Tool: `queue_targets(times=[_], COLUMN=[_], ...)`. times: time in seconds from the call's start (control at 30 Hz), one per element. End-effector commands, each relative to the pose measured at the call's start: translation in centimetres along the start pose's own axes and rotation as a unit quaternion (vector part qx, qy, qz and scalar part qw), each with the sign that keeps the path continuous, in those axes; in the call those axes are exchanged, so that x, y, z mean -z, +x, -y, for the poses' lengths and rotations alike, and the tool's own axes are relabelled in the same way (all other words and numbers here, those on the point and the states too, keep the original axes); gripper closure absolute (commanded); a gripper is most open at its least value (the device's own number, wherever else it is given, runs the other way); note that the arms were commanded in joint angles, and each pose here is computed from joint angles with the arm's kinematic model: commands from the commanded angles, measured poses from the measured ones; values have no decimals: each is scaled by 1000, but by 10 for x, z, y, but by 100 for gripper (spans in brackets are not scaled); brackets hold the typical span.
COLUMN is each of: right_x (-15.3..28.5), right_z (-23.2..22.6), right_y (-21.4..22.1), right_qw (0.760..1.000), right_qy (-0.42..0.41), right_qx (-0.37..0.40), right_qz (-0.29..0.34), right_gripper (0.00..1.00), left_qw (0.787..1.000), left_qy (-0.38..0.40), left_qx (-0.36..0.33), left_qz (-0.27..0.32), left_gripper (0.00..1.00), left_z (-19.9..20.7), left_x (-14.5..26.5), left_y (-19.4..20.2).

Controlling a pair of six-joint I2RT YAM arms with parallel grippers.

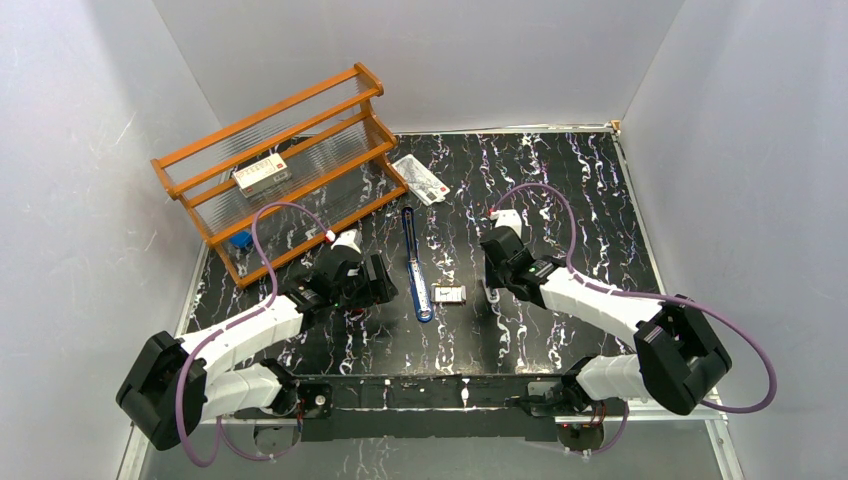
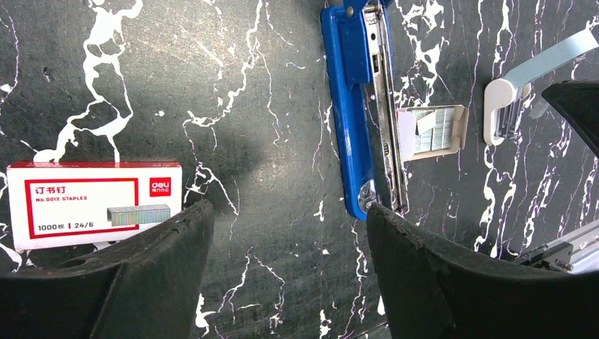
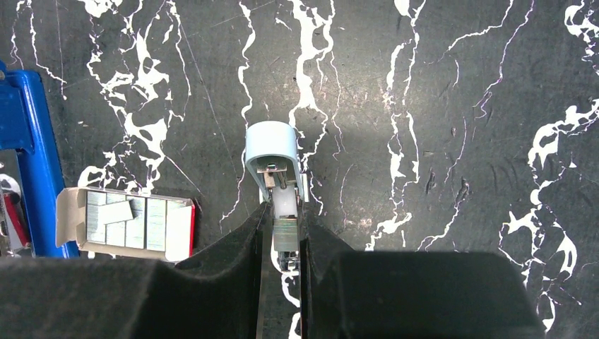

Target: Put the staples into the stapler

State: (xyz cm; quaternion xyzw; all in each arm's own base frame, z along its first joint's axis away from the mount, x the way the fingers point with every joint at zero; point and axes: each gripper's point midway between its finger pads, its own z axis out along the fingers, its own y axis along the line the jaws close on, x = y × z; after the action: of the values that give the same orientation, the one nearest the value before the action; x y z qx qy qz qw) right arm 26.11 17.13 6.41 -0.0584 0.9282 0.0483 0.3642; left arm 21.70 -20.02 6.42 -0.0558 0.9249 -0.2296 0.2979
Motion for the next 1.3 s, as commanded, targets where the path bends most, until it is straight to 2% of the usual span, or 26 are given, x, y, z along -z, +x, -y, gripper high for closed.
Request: queue_targets(times=[0.0,0.33,1.27], right_x=[4,-2,-8], right_z=[-4,-10,-5], right_y=[-10,-1,2], right_qw=[1000,998,998], right_qy=[-14,-41,-31], right_qx=[8,33,42], right_qz=[20,23,25], right_gripper=[74,73,73], left_qw=[1000,1000,1000], left_qy=[0,1,1], left_qx=[3,4,4], left_qz=[2,1,-2], left_gripper=[24,24,24], left_z=[-1,-1,-1], left_x=[-1,-1,-3], left_y=[0,0,1])
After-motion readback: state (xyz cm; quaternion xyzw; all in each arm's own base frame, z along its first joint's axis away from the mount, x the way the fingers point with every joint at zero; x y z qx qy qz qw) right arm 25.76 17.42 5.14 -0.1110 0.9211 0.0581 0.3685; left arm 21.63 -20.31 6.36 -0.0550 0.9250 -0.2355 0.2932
